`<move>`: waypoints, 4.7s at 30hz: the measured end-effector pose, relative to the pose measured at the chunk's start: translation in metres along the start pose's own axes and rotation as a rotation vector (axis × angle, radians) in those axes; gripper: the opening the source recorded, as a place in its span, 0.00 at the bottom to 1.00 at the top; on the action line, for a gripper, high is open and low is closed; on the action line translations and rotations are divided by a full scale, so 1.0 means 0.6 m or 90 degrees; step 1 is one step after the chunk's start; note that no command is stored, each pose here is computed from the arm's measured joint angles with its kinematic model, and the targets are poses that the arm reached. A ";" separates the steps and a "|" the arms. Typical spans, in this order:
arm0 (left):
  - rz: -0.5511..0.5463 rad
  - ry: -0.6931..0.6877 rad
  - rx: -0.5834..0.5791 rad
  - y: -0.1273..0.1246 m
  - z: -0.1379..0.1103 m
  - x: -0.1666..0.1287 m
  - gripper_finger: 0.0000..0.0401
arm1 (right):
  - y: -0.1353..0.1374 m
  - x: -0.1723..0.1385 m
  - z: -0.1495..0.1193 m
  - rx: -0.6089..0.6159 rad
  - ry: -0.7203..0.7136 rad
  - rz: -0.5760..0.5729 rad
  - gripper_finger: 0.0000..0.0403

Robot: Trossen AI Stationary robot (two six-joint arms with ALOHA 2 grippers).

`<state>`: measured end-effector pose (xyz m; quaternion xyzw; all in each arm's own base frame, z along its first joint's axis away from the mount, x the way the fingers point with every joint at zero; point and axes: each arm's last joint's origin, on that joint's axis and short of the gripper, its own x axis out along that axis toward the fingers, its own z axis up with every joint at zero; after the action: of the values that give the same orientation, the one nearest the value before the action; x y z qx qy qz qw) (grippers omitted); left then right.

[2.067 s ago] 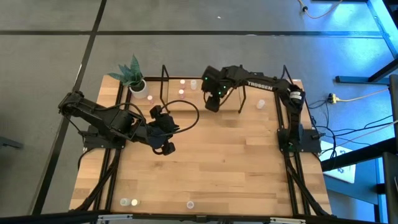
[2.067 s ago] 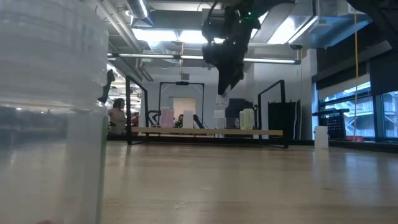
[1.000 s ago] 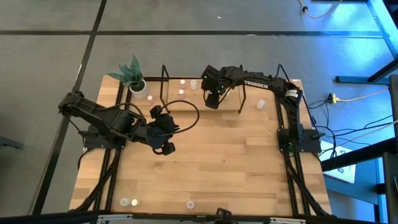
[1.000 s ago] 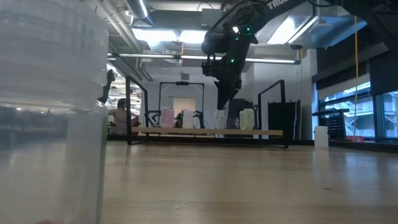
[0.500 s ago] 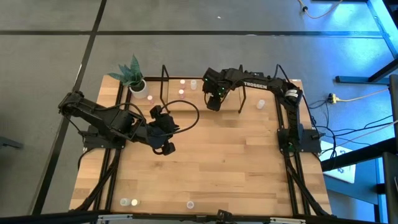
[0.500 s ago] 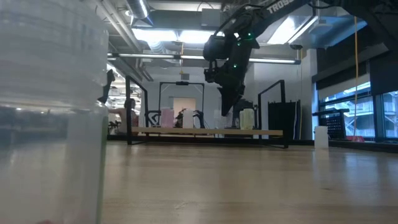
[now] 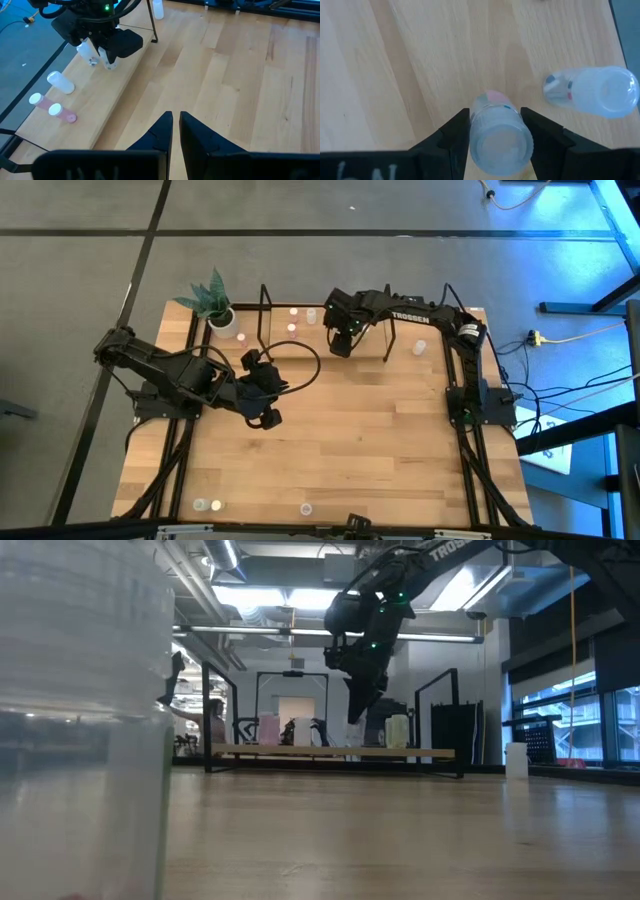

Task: Pick and place medicine bottles onto shelf by color
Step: Put the top transparent pill bottle on the shelf aligned with the other transparent pill bottle

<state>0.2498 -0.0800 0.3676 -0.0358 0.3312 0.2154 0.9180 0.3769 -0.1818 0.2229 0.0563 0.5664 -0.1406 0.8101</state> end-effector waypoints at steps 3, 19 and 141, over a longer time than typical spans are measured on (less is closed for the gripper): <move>0.000 0.000 0.000 0.000 0.000 0.000 0.07 | 0.000 0.000 0.000 0.000 0.000 0.000 0.41; 0.000 0.000 0.000 0.000 0.000 0.000 0.07 | -0.001 0.000 0.000 -0.020 0.002 -0.017 0.41; 0.054 0.014 -0.084 0.034 0.012 0.022 0.07 | 0.072 -0.167 -0.011 0.254 -0.110 0.021 0.57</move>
<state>0.2545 -0.0552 0.3662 -0.0843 0.3275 0.2749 0.9000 0.3519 -0.1224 0.3111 0.2125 0.4548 -0.2413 0.8305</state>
